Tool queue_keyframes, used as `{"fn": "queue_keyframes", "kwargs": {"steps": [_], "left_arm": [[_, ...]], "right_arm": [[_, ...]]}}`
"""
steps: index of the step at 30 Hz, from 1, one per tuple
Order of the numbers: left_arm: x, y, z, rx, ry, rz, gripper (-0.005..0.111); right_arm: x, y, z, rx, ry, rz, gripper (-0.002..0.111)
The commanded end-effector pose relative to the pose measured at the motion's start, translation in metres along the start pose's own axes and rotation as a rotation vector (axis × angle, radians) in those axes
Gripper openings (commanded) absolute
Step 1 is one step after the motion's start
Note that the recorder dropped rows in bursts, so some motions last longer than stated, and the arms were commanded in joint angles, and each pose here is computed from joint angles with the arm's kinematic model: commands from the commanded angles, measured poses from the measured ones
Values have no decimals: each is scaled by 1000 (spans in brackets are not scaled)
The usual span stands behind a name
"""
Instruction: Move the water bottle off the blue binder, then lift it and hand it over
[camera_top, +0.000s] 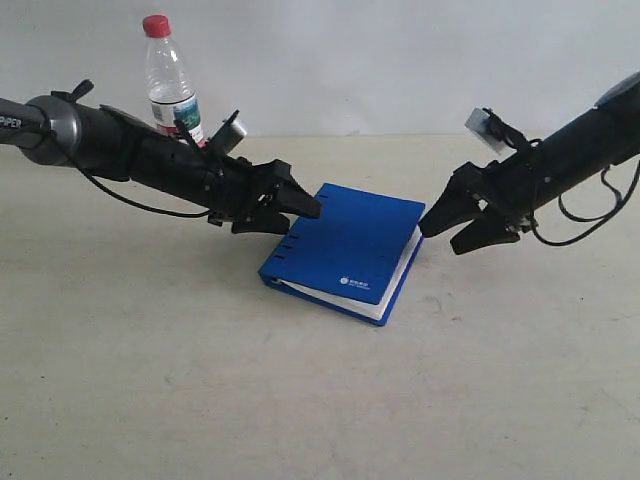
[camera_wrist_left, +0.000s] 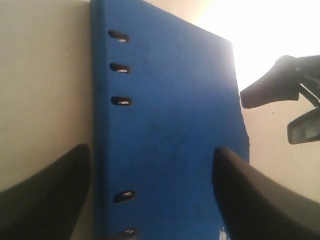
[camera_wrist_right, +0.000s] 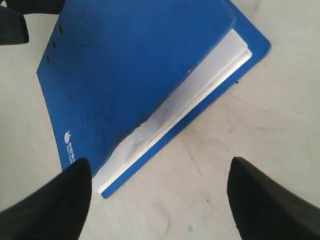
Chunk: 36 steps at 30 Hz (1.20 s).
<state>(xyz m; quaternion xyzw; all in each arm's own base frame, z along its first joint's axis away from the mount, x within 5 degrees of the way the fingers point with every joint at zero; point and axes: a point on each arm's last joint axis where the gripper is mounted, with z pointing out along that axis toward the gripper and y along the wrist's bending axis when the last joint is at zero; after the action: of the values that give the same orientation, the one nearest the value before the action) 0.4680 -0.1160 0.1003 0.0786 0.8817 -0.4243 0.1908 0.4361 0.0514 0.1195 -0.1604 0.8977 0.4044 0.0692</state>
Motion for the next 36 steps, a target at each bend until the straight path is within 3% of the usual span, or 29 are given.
{"fn": "queue_keyframes", "kwargs": {"steps": [1,9,19,25,28,33,36], "left_arm": [[-4,-6,-4,14,-15,-1,64],[-4,-6,-4,14,-15,-1,64],[-4,-7,-4,19,-11,-1,64],[-4,-7,-4,19,-11,-1,64],[-4,-7,-4,19,-11,-1,64],[-4,-7,-4,19,-11,-1,64],[-4,-6,-4,14,-12,1,64]], "right_arm": [[-1,-6,10,-66,-32,61,67],[-3,-11,23,-115,-69,77,67],[-12,22,51,-208,-88,-34,67],[-13,26,54,-219,-92,-45,65],[-13,26,54,-221,-94,-44,49],[-13,26,54,-220,-96,-63,4],[-13,26,54,-218,-101,-102,0]]}}
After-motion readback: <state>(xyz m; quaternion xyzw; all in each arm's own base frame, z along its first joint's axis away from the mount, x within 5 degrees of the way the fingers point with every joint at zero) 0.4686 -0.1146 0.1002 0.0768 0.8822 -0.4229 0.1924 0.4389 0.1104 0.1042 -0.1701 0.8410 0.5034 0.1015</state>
